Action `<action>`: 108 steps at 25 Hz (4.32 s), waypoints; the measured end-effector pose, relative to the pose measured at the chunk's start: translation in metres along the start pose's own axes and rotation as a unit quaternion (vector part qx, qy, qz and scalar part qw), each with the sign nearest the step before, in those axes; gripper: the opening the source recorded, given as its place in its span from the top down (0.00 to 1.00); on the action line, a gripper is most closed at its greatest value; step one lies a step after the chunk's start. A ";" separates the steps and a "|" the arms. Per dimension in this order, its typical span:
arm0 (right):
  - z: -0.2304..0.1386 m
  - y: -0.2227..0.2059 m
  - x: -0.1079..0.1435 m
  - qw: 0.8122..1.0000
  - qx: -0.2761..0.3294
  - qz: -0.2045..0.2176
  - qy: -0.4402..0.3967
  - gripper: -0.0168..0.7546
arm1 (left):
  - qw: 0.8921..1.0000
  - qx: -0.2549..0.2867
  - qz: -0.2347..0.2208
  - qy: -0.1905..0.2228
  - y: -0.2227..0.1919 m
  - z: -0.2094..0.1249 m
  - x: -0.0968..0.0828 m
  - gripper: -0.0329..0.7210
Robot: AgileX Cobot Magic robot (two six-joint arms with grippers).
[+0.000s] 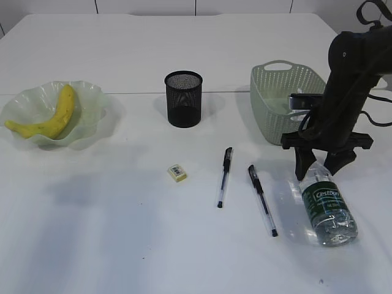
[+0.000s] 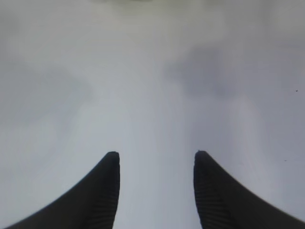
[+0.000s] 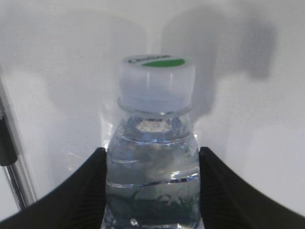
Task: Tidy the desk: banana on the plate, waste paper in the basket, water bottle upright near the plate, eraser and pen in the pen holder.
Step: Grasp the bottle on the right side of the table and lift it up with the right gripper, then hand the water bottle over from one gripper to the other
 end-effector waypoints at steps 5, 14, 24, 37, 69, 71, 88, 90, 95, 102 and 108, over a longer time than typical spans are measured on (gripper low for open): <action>0.000 0.001 0.000 1.000 -0.001 0.000 0.000 0.46 | 1.000 -0.002 0.000 0.000 0.000 0.001 0.000 0.49; 0.003 0.014 0.001 1.000 -0.024 0.000 0.000 0.46 | 1.000 -0.005 -0.001 0.000 0.000 0.002 0.000 0.49; 0.001 0.044 0.003 0.999 -0.051 0.001 0.003 0.47 | 1.000 -0.016 -0.002 0.000 0.000 0.006 -0.001 0.49; -0.001 0.050 0.003 0.998 -0.055 0.001 0.003 0.53 | 0.999 -0.036 -0.004 0.000 0.000 0.012 -0.001 0.49; -0.003 0.054 0.009 0.998 -0.057 0.018 0.015 0.67 | 0.999 -0.037 -0.004 0.000 0.000 0.013 -0.001 0.49; -0.003 0.060 0.010 0.998 -0.064 0.020 0.017 0.67 | 0.999 -0.037 -0.004 0.000 0.000 0.013 -0.001 0.49; -0.021 0.120 0.017 0.991 -0.117 0.028 0.051 0.67 | 0.999 -0.038 -0.004 0.000 0.000 0.013 -0.001 0.49; -0.025 0.131 0.021 0.989 -0.128 0.035 0.061 0.67 | 0.999 -0.038 -0.004 0.000 0.000 0.013 -0.001 0.49; -0.033 0.159 0.038 0.980 -0.168 0.036 0.103 0.67 | 0.999 -0.038 -0.004 0.000 0.000 0.013 -0.001 0.49; -0.047 0.181 0.084 0.959 -0.207 0.051 0.187 0.67 | 0.999 -0.038 -0.004 0.000 0.000 0.013 -0.001 0.49; -0.060 0.202 0.108 0.940 -0.237 0.095 0.228 0.67 | 0.999 -0.038 -0.004 -0.001 0.000 0.013 -0.001 0.47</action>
Point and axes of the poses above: a point on each arm's last joint axis where the gripper is mounted, y pointing back along that axis away from the gripper, x along the wrist's bending axis when the last joint is at zero, z = x × y, the point moved 8 cm from there along -y, pointing out along that axis toward the gripper, and after that the axes turned 3 degrees about y, right-handed, at the moved point
